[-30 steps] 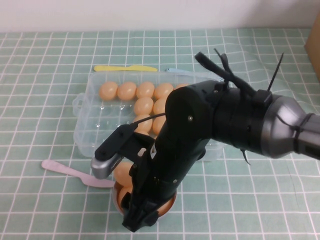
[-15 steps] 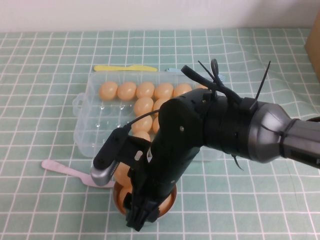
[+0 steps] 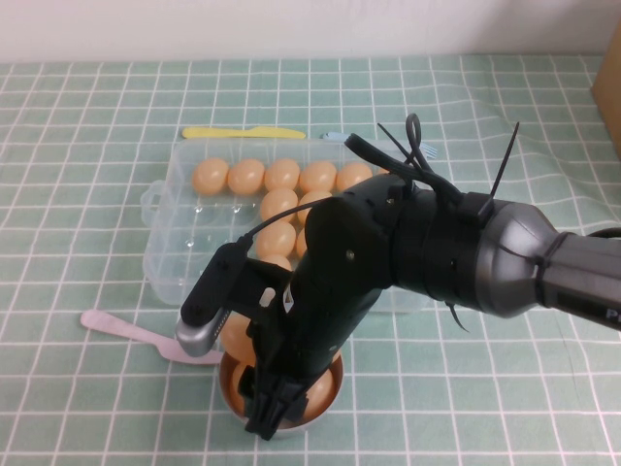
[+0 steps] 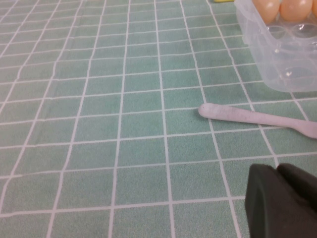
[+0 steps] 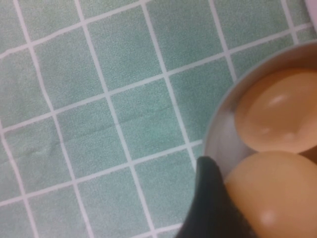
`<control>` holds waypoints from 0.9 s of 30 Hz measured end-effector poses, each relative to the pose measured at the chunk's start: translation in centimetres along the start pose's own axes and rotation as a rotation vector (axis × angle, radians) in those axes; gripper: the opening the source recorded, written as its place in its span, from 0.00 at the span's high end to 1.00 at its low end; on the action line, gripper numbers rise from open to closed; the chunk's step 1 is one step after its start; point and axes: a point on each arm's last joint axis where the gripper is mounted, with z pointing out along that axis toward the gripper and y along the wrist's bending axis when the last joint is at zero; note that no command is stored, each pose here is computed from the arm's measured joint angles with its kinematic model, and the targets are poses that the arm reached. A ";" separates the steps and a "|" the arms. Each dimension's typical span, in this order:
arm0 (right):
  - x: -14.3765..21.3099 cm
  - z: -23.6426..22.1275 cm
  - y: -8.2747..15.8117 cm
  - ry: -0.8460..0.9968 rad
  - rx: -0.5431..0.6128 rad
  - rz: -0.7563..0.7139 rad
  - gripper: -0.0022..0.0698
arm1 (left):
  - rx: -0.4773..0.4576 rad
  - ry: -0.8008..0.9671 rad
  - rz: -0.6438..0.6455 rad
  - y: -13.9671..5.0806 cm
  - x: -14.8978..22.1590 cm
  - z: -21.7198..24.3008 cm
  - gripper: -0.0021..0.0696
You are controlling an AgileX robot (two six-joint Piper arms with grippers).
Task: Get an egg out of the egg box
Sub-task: Place the egg in the bowl
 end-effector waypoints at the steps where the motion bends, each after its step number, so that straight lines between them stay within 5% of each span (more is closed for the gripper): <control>1: 0.0 0.0 0.0 0.000 0.000 0.000 0.45 | 0.000 0.000 0.000 0.0 0.0 0.0 0.98; 27: -0.1 0.0 0.0 -0.006 0.003 0.000 0.40 | 0.000 0.000 -0.002 0.0 0.0 0.0 0.98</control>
